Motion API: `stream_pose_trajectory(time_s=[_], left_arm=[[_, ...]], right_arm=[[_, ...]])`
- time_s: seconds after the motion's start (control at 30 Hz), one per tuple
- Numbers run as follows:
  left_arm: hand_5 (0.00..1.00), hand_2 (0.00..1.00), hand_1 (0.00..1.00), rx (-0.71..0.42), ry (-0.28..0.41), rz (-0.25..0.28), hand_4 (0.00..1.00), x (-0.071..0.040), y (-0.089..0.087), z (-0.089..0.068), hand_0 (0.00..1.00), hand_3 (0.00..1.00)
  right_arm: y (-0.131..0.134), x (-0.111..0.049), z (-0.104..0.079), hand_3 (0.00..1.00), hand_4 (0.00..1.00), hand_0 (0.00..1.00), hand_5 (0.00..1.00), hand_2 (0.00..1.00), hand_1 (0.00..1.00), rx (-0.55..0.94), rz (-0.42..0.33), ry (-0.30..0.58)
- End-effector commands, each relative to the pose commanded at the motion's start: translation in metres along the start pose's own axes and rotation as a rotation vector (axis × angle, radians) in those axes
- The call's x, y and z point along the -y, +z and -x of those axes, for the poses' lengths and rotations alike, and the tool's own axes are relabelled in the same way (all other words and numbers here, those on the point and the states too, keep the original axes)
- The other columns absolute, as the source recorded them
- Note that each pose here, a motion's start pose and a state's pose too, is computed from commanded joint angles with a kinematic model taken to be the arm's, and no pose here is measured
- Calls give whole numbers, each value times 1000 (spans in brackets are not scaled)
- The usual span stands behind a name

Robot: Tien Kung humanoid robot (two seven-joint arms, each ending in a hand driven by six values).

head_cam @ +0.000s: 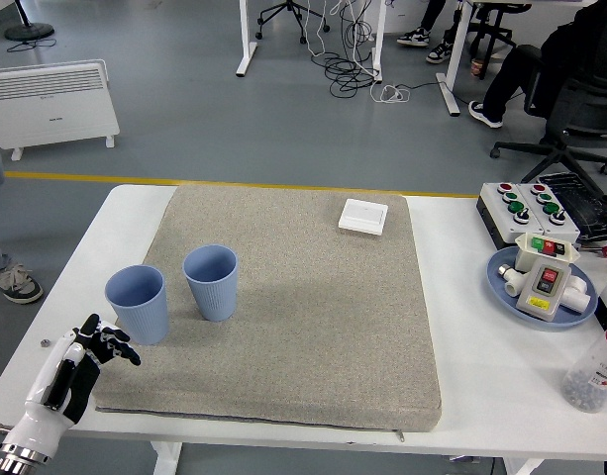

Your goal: Push cup pick cup insert cup

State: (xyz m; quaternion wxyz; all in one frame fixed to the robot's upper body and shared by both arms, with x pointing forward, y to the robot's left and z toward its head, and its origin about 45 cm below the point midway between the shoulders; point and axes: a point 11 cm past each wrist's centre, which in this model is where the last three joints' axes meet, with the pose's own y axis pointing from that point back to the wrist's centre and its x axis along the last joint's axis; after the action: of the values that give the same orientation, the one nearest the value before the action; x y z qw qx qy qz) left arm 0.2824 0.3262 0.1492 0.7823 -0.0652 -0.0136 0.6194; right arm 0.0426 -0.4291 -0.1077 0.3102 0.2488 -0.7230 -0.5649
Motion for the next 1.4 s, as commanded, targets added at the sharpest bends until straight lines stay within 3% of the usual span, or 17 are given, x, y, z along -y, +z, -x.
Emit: stream_pose_trajectory(time_s=[0.63,1.03,1.4], left_arm=[[886,465,510,92,-51,-40,613,10,-13,-3,507,417],[891,474,514,156,-68,-77,616,11,-23,-8,519,421],[911,481,530,232,-97,-82,638,16,-22,-13,568,428]], right_arm=[[0,0,0,623,186,763,630,702,659,1,1,-1],[5,1,-2,623,185,763,630,702,659,-3,9,6],[4,1,-2,623,185,763,626,701,659,-4,7,4]])
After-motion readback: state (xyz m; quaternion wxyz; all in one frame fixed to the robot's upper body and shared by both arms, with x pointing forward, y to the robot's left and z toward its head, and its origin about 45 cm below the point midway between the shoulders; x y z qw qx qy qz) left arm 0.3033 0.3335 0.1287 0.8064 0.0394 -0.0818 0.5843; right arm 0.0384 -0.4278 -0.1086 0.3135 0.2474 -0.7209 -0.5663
